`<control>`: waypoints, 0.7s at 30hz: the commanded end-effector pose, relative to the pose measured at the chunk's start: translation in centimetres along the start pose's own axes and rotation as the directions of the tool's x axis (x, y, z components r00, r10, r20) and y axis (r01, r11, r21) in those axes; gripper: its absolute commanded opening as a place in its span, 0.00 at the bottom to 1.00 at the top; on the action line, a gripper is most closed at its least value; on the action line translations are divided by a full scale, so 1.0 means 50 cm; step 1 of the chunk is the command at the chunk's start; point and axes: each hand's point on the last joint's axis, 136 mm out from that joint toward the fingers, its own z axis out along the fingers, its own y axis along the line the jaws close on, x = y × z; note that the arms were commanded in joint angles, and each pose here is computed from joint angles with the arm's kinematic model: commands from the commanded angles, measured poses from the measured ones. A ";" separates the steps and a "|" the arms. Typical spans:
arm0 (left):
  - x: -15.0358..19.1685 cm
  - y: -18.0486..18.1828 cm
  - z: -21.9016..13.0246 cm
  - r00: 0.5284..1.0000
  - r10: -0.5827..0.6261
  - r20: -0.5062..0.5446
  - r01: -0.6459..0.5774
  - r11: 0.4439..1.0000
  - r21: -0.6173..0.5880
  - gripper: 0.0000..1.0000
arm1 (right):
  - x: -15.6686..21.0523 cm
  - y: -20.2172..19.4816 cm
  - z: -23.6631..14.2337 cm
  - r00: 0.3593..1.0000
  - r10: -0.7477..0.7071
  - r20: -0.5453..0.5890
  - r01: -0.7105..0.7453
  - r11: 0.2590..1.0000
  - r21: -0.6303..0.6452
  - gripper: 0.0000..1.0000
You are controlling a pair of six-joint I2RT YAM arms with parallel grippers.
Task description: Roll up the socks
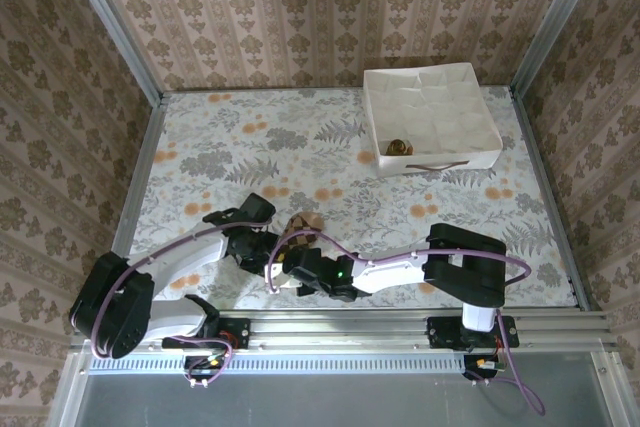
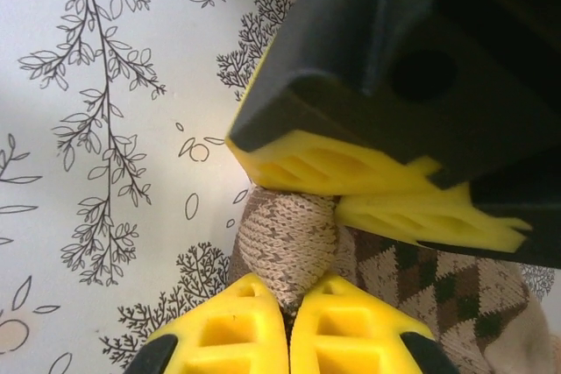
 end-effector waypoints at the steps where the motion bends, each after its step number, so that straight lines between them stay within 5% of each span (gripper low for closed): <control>1: -0.020 0.039 -0.018 0.998 0.022 0.050 -0.019 0.999 -0.049 0.27 | 0.057 0.025 0.011 0.995 0.067 -0.078 -0.072 0.995 -0.071 0.00; 7: -0.027 0.016 -0.059 0.995 0.073 0.068 -0.078 0.994 0.080 0.55 | 0.096 0.071 0.004 0.969 0.207 -0.132 -0.235 0.936 -0.262 0.00; 21: -0.006 -0.009 -0.060 0.986 0.151 0.068 -0.164 0.953 0.253 0.49 | 0.180 0.113 0.010 0.842 0.442 -0.310 -0.539 0.714 -0.447 0.00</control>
